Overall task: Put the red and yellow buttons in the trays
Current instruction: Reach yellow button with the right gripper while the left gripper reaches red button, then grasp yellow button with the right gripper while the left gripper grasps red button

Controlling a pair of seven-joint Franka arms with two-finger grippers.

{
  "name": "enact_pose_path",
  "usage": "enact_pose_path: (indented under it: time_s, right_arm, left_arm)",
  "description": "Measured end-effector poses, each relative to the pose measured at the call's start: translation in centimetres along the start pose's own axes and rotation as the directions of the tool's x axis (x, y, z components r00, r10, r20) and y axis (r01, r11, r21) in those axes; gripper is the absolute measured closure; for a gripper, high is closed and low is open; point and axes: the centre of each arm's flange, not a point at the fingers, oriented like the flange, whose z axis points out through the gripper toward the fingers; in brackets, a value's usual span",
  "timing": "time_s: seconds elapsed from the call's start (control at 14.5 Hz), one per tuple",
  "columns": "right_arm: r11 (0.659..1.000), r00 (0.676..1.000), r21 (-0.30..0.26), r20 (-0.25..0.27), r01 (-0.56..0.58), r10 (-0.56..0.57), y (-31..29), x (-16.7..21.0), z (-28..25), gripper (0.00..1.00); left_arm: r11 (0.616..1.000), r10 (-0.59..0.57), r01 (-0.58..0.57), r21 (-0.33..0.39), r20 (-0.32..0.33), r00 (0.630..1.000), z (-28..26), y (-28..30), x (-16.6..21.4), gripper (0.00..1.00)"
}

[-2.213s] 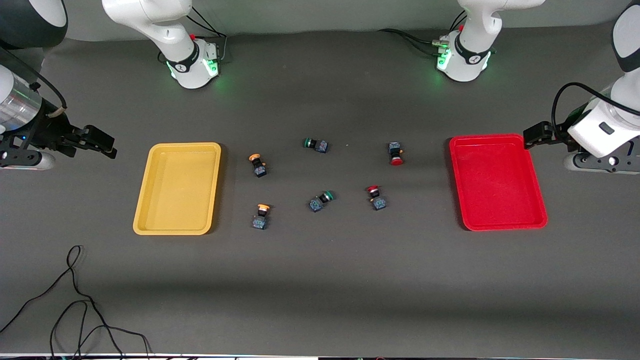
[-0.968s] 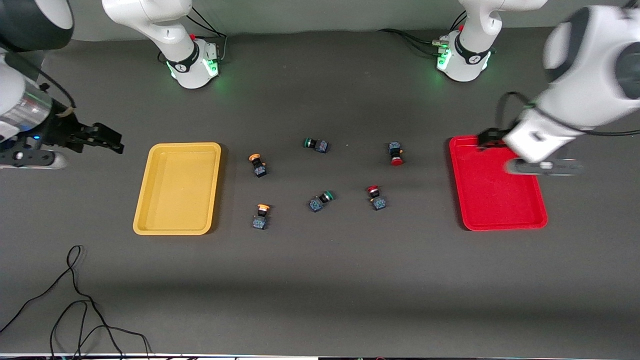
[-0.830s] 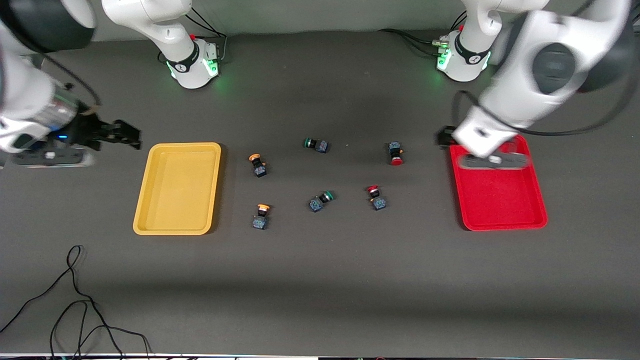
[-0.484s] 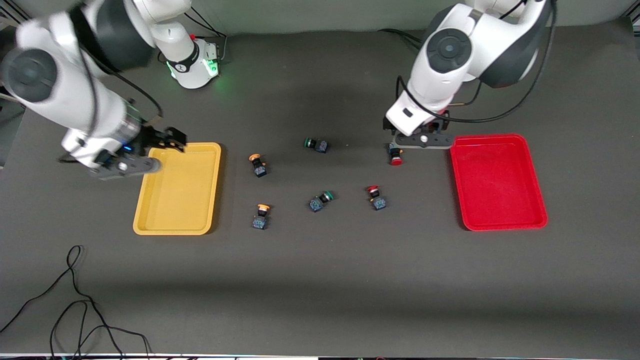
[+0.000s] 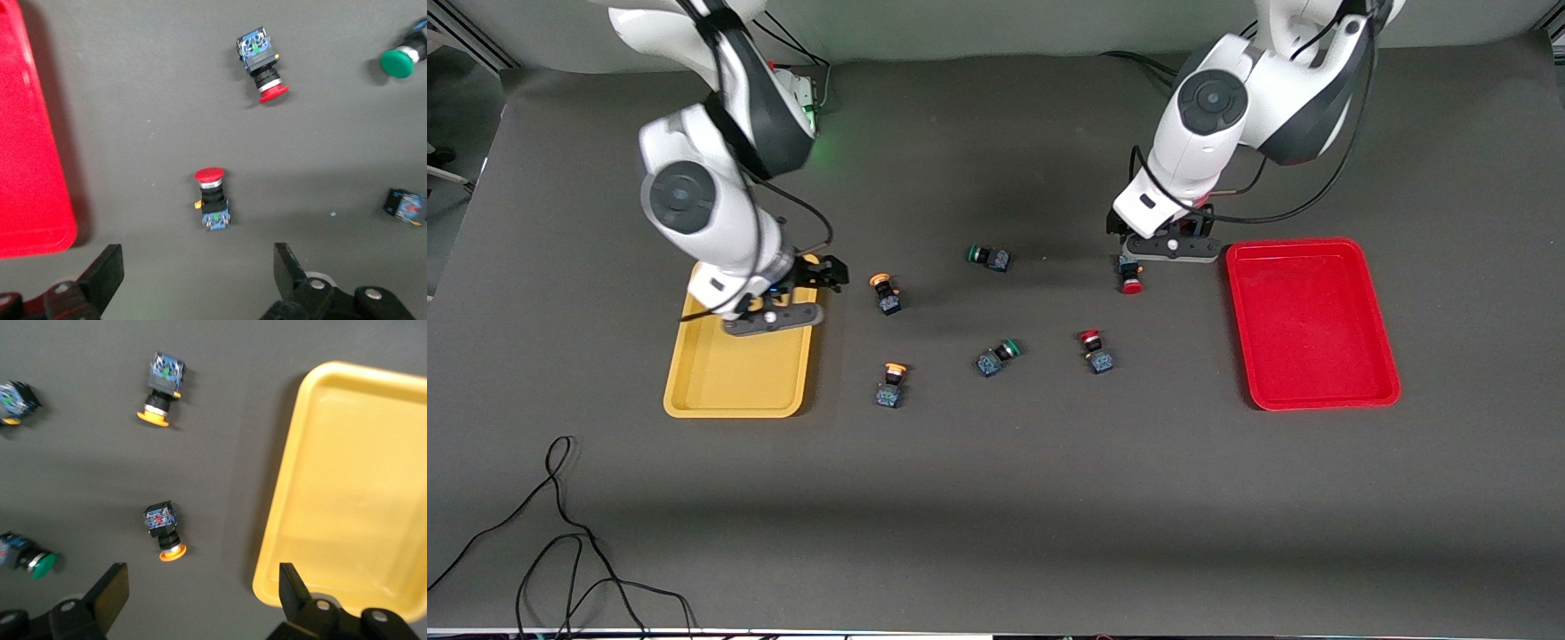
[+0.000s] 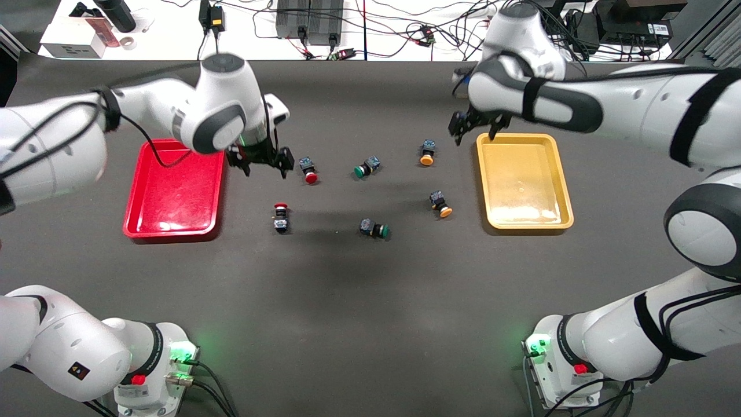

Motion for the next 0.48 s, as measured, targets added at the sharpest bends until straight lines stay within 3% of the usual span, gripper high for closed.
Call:
enact_pose_path:
  time_s: [0.14,0.48]
  right_arm:
    - [1.0,1.0,0.021,0.004,0.007,-0.007,-1.4,-1.0,4.4,0.0]
    - [0.999,0.998,0.002,0.041,0.048,-0.048,-6.0,-2.6,12.5,0.0]
  left_arm:
    - [1.0,0.01,-0.01,-0.001,-0.002,1.0,4.2,0.2,-0.5,0.0]
    - [1.0,0.016,-0.016,0.005,0.013,1.0,14.0,0.9,0.0,0.0]
